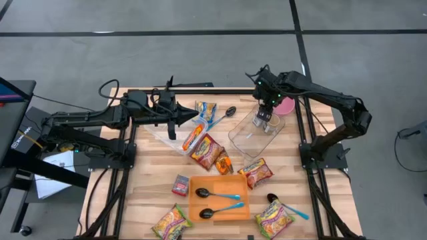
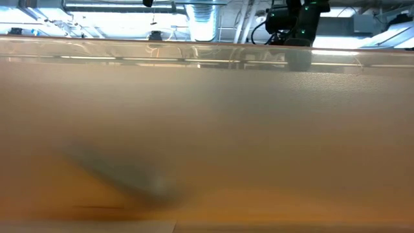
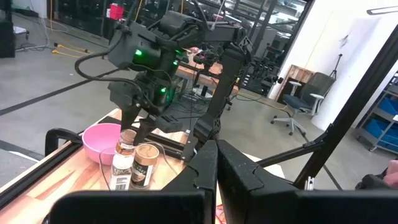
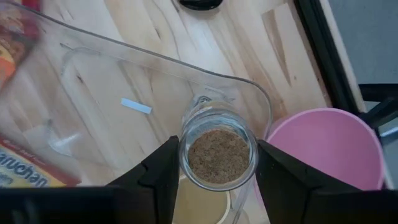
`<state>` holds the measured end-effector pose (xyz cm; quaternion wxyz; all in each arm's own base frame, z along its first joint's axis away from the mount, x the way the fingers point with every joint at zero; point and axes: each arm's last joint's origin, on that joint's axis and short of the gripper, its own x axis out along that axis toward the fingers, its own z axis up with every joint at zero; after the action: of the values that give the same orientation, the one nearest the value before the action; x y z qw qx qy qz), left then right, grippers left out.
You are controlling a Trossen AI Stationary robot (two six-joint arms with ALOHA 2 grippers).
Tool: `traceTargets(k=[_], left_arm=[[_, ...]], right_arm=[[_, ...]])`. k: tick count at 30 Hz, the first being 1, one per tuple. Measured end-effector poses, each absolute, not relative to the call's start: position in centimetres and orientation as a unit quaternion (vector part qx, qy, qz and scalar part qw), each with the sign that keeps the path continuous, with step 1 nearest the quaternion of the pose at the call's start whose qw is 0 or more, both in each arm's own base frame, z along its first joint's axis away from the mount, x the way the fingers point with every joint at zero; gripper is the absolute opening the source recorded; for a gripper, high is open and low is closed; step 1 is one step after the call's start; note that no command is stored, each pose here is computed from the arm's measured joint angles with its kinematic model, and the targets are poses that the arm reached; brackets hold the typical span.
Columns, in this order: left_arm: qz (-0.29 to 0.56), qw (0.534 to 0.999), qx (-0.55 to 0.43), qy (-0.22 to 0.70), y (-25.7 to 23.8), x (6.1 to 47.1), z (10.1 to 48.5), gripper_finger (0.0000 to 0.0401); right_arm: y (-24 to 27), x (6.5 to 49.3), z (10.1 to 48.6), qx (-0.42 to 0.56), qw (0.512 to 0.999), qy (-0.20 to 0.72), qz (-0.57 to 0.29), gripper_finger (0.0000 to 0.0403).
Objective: Pick & Place Food Item
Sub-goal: Put the brown seasoning bottle into the transparent bin
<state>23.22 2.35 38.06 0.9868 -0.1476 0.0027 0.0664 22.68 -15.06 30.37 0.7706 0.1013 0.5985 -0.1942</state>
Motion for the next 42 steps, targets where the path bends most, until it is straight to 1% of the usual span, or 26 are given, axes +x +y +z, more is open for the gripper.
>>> traceTargets(k=[12, 27, 31, 34, 42], left_arm=[[0.066, 0.987, -0.148, 0.003, 2.3, 23.2, 38.1, 0.0003], [0.066, 0.985, -0.159, 0.002, 2.4, 23.2, 38.1, 0.0003], [0.066, 0.985, -0.159, 0.002, 2.4, 23.2, 38.1, 0.0003], [0.067, 0.985, -0.16, 0.002, 2.4, 23.2, 38.1, 0.0003], [0.068, 0.984, -0.164, 0.001, 2.4, 23.2, 38.1, 0.0003]], right_arm=[[-15.5, 22.2, 30.3, 0.079, 0.778, 0.606, -0.144, 0.0171], [-15.6, 21.6, 29.7, 0.068, 0.783, 0.604, -0.134, 0.0171], [-15.5, 21.5, 28.8, 0.071, 0.774, 0.617, -0.127, 0.0171], [-15.5, 21.8, 29.0, 0.063, 0.785, 0.603, -0.132, 0.0171], [-15.6, 21.8, 28.9, 0.059, 0.783, 0.605, -0.13, 0.0171]])
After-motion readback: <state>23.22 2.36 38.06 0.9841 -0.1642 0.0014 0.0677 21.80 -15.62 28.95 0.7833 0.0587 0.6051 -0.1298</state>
